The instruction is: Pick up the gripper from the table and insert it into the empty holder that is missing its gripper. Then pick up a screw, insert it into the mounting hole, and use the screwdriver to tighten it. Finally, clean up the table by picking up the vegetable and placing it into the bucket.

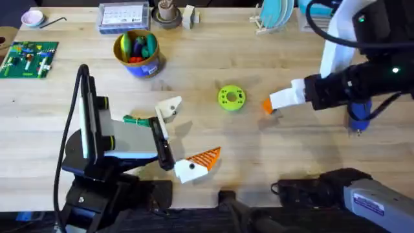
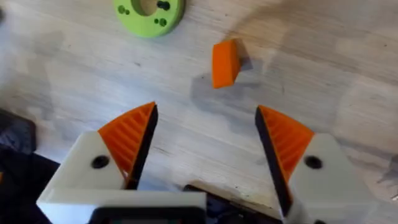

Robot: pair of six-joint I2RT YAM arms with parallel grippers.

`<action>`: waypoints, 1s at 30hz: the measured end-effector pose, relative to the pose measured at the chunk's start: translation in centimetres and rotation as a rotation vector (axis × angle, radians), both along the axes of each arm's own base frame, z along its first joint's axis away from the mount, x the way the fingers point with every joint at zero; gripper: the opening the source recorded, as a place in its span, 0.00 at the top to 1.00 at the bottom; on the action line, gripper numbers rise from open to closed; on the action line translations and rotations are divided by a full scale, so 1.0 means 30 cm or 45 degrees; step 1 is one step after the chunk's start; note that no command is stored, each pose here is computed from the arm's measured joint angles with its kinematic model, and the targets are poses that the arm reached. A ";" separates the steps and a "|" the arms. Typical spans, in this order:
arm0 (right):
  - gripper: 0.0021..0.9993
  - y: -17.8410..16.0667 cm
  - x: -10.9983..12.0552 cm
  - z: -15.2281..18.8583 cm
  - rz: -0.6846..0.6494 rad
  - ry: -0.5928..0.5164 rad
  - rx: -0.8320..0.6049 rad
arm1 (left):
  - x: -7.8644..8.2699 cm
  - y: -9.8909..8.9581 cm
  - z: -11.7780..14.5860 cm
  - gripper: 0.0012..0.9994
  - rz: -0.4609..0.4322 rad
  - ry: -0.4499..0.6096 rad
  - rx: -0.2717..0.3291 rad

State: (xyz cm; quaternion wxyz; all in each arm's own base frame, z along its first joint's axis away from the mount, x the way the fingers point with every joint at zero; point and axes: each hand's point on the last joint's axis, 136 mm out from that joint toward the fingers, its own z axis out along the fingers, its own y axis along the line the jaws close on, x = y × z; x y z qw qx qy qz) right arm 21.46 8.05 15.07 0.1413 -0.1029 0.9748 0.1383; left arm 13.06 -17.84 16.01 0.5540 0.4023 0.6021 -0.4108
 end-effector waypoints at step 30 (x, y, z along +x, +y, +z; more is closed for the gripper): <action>0.09 -0.024 0.100 -0.212 0.213 0.116 -0.190 | 0.000 0.000 0.000 0.01 0.000 0.000 0.000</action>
